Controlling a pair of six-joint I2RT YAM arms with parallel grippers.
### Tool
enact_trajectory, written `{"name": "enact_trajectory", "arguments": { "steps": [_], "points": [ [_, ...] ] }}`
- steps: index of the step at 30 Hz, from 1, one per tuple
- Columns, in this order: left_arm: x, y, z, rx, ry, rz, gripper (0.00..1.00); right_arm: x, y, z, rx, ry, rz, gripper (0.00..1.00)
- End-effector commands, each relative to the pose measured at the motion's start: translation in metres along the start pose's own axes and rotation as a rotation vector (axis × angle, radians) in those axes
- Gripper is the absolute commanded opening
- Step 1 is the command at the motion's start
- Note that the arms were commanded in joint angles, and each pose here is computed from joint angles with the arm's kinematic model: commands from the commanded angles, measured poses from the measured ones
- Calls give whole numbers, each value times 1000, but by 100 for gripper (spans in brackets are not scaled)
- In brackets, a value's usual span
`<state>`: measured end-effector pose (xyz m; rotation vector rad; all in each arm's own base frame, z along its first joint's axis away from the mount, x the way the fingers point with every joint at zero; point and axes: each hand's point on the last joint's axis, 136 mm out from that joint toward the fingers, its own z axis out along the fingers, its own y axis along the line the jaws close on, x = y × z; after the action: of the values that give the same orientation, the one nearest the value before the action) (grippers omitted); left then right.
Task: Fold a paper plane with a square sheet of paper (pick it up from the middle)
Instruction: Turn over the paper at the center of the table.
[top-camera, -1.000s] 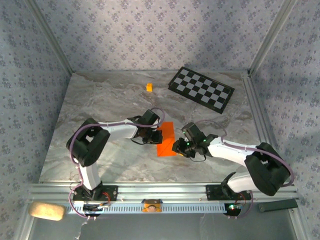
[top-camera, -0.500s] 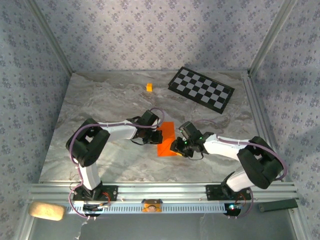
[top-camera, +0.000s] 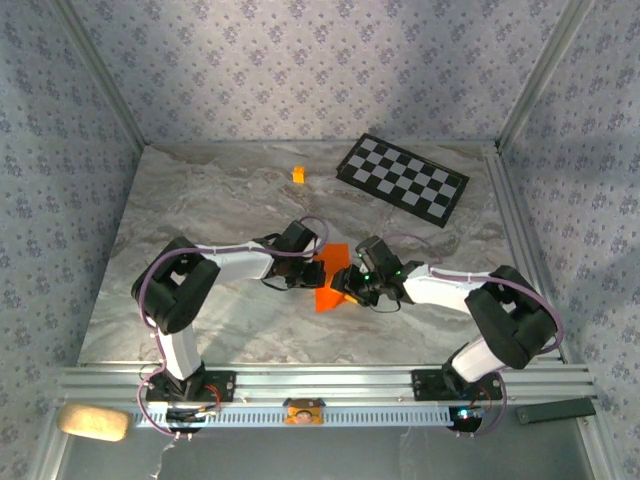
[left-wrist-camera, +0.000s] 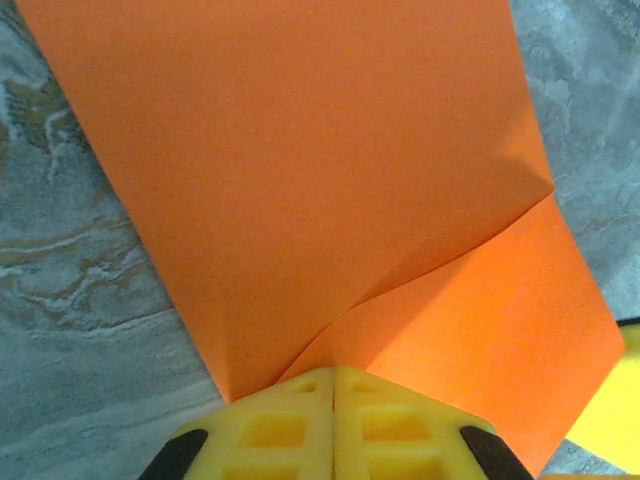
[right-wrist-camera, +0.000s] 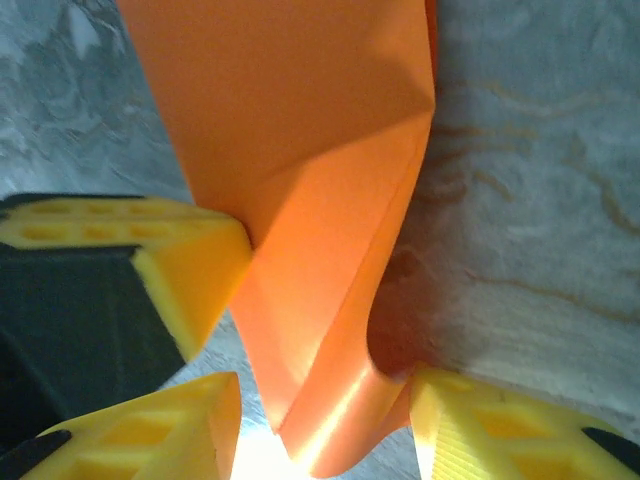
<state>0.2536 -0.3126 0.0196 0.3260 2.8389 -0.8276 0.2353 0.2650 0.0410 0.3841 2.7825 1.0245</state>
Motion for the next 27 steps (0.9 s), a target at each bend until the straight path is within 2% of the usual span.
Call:
{"name": "enact_trajectory", "arguments": {
  "steps": [1,9,27],
  "points": [
    [19,18,5,-56,52,-29,7,-11,10,2,-46,-13,-32,50],
    [19,18,6,-56,54,-29,7,-28,11,9,-76,-29,-28,50],
    [17,17,4,-52,44,-39,6,-50,-3,15,-103,-54,0,38]
  ]
}}
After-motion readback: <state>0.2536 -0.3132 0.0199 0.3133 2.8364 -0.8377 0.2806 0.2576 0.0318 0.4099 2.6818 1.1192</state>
